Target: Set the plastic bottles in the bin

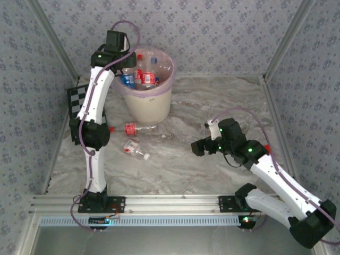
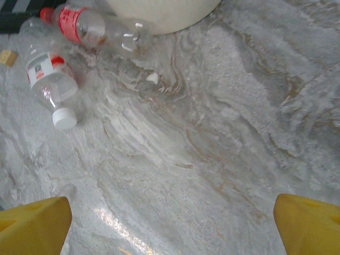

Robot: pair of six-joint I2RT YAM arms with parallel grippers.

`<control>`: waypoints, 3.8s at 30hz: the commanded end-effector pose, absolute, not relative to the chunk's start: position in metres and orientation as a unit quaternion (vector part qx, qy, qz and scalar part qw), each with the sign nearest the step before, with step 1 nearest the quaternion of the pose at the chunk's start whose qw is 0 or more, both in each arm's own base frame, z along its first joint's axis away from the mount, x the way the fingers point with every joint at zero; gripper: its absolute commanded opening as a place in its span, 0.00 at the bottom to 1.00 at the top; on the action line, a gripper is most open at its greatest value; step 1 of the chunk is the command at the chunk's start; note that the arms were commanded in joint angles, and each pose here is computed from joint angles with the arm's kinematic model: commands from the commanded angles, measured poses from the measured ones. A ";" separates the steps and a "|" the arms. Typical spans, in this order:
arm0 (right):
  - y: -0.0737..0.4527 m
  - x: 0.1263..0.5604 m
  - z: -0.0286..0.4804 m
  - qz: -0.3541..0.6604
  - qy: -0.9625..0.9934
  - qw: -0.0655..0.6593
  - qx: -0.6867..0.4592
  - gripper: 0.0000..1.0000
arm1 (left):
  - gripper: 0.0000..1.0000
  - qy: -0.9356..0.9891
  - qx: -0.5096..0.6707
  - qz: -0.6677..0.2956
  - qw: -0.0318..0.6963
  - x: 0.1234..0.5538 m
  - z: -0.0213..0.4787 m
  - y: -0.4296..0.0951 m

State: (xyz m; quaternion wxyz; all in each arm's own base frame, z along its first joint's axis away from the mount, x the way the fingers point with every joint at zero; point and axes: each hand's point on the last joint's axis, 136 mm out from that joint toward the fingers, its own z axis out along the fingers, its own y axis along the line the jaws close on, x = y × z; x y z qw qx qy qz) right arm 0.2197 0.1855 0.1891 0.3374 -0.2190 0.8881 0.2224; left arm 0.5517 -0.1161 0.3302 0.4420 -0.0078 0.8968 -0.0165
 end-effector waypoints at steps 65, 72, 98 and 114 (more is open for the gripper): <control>0.447 0.230 0.116 0.212 0.848 0.260 -0.411 0.56 | 1.00 0.809 -0.266 -0.314 0.420 0.280 0.249 -0.049; 0.392 0.218 0.171 0.260 0.842 0.276 -0.383 0.53 | 1.00 0.774 -0.248 -0.376 0.446 0.282 0.292 -0.062; 0.310 0.224 0.275 0.333 0.777 0.452 -0.286 0.47 | 0.90 0.768 -0.043 -0.551 0.323 0.269 0.308 -0.264; 0.313 0.225 0.274 0.318 0.777 0.457 -0.293 0.51 | 0.58 0.772 -0.041 -0.546 0.323 0.270 0.313 -0.267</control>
